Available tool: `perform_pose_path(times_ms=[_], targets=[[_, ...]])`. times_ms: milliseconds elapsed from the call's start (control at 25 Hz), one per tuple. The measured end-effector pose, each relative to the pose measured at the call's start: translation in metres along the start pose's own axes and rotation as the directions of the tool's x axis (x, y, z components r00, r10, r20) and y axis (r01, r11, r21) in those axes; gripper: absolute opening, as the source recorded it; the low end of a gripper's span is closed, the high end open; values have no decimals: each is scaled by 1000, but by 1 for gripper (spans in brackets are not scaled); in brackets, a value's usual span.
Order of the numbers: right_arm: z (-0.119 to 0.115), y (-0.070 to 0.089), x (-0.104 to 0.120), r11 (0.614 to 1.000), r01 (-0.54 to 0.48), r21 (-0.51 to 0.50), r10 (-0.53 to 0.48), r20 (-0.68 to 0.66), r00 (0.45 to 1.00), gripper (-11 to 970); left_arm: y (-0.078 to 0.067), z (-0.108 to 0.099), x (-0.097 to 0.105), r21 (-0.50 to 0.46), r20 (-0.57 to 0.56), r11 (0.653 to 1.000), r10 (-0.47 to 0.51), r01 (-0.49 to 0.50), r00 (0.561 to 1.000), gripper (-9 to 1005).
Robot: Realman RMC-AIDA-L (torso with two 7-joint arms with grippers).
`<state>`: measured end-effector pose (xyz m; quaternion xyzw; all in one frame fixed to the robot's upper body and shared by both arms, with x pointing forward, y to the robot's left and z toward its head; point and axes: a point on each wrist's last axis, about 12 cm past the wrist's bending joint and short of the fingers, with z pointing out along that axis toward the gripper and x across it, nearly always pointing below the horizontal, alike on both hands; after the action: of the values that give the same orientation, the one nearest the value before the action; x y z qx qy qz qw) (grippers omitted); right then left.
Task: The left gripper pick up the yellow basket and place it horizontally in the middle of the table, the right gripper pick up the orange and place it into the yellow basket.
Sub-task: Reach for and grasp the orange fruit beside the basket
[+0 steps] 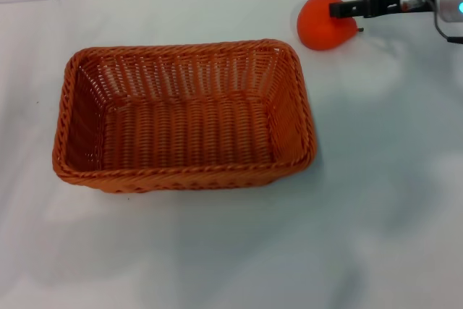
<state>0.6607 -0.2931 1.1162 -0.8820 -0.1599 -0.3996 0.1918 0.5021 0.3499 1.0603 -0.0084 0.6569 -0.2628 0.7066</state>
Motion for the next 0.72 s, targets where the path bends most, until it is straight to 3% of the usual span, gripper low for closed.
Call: perform_pose_path(times_ms=[280, 720], targets=[[21, -22, 8, 998, 55, -18, -53, 62, 997, 876, -4, 5, 4, 18, -8, 1000, -6, 6, 1000, 737], [37, -26, -4, 990, 61, -131, -59, 21, 998, 839, -4, 7, 4, 12, -4, 1000, -10, 10, 1000, 738]])
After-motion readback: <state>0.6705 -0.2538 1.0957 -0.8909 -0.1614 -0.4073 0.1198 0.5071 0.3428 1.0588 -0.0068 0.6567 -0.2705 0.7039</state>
